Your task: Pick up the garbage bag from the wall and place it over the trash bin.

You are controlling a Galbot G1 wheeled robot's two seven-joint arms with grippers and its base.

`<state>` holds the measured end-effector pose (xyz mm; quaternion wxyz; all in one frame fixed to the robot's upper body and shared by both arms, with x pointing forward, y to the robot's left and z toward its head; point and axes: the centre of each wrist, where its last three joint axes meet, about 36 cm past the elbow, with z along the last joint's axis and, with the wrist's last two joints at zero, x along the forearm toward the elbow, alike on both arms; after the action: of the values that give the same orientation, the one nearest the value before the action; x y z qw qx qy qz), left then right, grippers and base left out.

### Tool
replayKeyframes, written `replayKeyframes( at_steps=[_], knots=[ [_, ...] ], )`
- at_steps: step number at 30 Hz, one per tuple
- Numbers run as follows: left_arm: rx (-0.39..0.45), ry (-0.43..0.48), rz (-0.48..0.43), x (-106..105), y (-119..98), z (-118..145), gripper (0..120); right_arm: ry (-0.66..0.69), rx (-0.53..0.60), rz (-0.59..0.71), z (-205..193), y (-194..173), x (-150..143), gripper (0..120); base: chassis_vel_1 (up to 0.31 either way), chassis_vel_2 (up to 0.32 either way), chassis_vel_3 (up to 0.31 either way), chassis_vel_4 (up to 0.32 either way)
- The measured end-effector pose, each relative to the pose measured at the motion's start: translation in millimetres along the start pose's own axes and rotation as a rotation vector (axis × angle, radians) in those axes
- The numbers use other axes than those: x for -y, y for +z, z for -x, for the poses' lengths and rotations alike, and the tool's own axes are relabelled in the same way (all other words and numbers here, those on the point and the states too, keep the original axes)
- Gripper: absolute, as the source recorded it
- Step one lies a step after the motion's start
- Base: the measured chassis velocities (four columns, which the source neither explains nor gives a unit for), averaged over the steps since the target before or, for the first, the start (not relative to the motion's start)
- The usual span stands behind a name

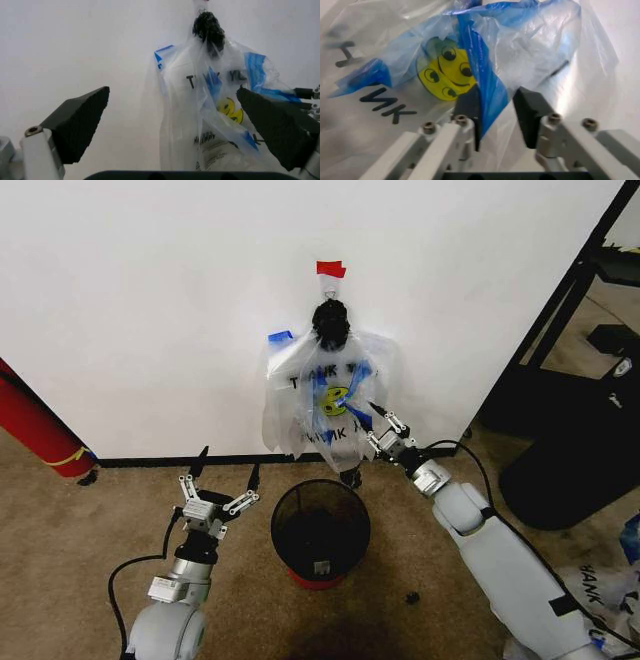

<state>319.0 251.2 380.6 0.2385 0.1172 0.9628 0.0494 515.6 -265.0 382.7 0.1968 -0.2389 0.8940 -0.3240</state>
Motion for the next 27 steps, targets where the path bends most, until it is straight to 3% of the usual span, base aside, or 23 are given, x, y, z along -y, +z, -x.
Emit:
replayKeyframes(
  at_steps=[6, 13, 14, 19, 20, 27],
  knots=[
    [0.012, 0.0, 0.006, -1.8, -0.6, 4.7, 100, 0.073, 0.001, 0.202, -21.0, -9.4, -16.8, 0, 0.0, 0.0, 0.0, 0.0],
    [0.053, 0.015, 0.023, -6.9, -3.4, 29.9, 100, 0.217, 0.076, 0.548, -33.0, -48.2, -28.8, 0, 0.0, 0.0, 0.0, 0.0],
    [0.053, 0.015, 0.023, -6.9, -3.4, 29.9, 100, 0.217, 0.076, 0.548, -33.0, -48.2, -28.8, 0, 0.0, 0.0, 0.0, 0.0],
    [0.075, 0.232, 0.12, -10.0, -5.8, 67.7, 100, 0.288, 0.135, 0.782, -34.7, -79.5, -27.9, 0, 0.0, 0.0, 0.0, 0.0],
    [0.075, 0.232, 0.12, -10.0, -5.8, 67.7, 100, 0.288, 0.135, 0.782, -34.7, -79.5, -27.9, 0, 0.0, 0.0, 0.0, 0.0],
    [0.051, 0.519, 0.25, -8.3, -0.2, 141.7, 100, 0.284, 0.155, 0.824, -42.4, -79.9, -36.1, 0, 0.0, 0.0, 0.0, 0.0]
  ],
)
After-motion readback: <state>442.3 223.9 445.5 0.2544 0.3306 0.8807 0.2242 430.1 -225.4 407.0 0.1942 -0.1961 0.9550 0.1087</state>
